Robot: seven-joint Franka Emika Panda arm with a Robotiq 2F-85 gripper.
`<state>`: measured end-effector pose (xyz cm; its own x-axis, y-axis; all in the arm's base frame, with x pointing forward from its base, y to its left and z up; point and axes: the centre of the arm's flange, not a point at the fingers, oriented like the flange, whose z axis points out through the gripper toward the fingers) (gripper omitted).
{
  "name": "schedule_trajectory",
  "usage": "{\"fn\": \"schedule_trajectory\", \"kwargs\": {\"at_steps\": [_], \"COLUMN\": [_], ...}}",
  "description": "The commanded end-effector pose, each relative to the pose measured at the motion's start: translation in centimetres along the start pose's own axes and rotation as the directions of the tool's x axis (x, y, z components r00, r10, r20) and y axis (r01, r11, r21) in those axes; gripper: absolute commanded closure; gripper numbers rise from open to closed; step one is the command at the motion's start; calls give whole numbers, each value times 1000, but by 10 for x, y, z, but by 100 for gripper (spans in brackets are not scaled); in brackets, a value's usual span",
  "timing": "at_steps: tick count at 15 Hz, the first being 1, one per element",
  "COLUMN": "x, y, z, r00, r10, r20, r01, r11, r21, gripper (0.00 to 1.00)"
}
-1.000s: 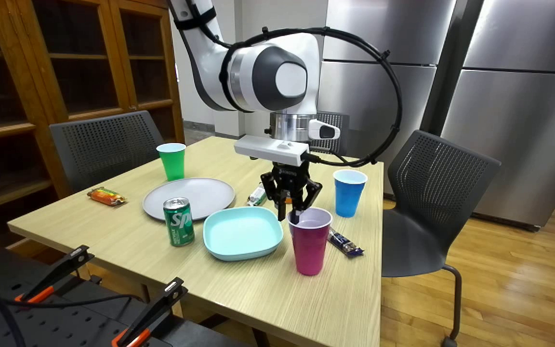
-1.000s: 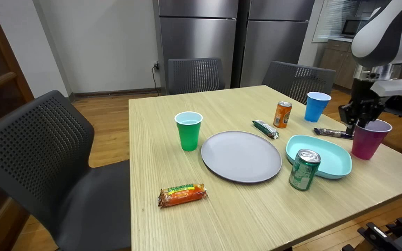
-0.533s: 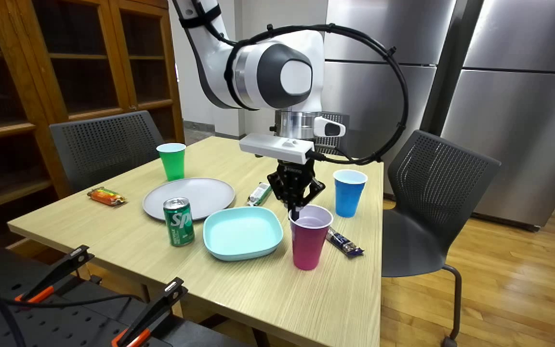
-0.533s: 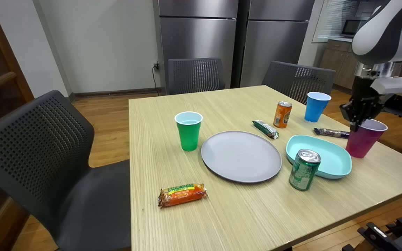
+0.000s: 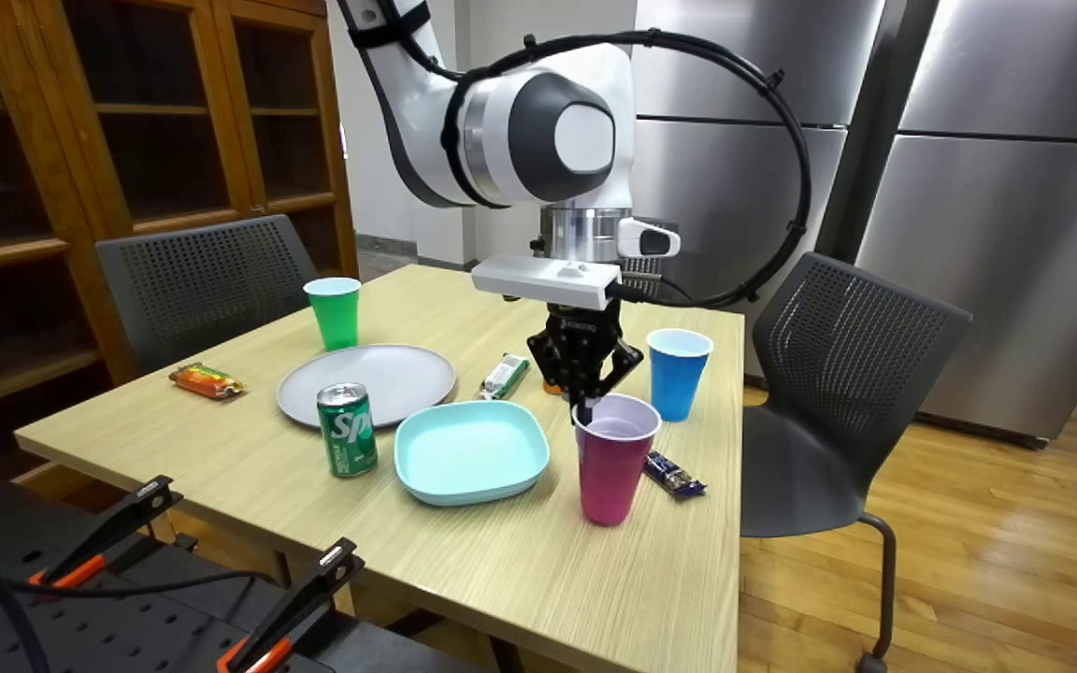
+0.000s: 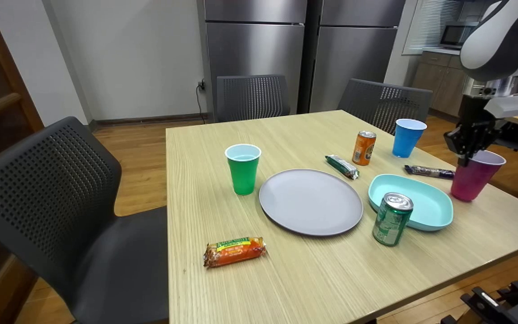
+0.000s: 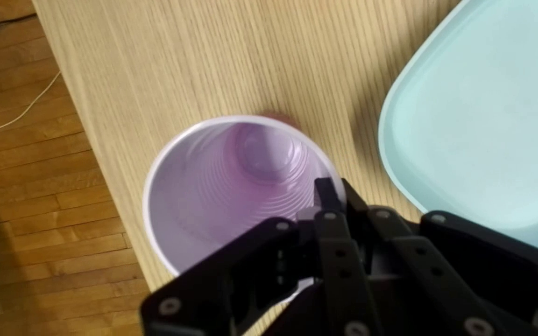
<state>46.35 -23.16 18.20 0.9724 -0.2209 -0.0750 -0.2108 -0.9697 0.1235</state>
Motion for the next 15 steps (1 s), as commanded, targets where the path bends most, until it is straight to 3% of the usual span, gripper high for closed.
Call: {"fn": "schedule_trajectory", "kwargs": {"at_steps": [1, 9, 15], "x": [-11, -18, -22], "y": [-5, -27, -70], "z": [-29, -68, -95], "r00": [1000, 996, 985], "r10": [9, -47, -129], "r20": [-7, -72, -117], "r01": [-9, 45, 128], "r11": [999, 999, 992], "r21": [-31, -27, -21], "gripper": [99, 99, 99]}}
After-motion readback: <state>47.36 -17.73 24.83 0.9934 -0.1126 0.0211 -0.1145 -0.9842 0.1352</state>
